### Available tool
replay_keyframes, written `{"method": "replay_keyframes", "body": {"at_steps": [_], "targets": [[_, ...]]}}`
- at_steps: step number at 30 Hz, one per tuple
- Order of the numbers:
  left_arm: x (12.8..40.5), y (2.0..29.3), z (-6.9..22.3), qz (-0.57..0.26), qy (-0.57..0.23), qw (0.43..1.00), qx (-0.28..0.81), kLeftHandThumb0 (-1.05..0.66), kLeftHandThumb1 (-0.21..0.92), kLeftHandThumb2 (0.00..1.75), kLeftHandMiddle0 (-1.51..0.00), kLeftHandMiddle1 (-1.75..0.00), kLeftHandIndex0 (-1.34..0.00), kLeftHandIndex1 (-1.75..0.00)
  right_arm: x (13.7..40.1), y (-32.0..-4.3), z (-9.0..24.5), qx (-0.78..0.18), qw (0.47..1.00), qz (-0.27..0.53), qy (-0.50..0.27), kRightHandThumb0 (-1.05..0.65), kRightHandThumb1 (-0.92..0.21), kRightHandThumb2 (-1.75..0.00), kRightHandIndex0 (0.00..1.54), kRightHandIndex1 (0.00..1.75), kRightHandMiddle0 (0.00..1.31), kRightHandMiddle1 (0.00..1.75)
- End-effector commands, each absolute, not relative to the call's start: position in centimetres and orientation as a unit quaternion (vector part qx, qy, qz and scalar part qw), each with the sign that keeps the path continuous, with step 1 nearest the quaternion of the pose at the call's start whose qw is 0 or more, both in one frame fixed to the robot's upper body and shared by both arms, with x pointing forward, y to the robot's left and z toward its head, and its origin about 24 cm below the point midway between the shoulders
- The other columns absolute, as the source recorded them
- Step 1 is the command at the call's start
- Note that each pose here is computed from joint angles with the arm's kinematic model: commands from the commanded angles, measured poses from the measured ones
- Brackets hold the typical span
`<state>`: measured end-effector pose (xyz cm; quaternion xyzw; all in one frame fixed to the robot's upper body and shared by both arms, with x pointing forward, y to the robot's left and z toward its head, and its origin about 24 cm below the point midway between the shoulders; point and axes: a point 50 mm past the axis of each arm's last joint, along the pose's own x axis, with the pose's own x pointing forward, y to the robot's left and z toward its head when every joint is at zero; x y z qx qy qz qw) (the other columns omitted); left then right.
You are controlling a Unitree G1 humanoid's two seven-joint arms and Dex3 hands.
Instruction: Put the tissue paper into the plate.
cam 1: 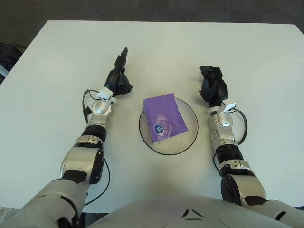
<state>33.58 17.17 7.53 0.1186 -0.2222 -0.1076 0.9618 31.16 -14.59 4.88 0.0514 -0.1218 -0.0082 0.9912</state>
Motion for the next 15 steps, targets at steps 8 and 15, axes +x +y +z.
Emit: {"method": "replay_keyframes", "body": {"at_steps": [8,15], "targets": [[30.2,17.7,1.8,-0.079,-0.132,0.982,0.113,-1.05,0.92,1.34,-0.01,-0.01,-0.02,-0.01,26.1,-14.8,-3.7,0.076,0.994,-0.035,0.065,-0.54,-0.91,-0.65,0.36,0.52,0.17,1.09],[29.2,17.8,0.9,-0.065,-0.121,0.984,0.116,-1.05,0.92,1.35,-0.03,-0.01,-0.03,-0.02,26.1,-14.7,-3.7,0.076,0.994,-0.034,0.066,-0.52,-0.90,-0.66,0.37,0.53,0.18,1.09]]}}
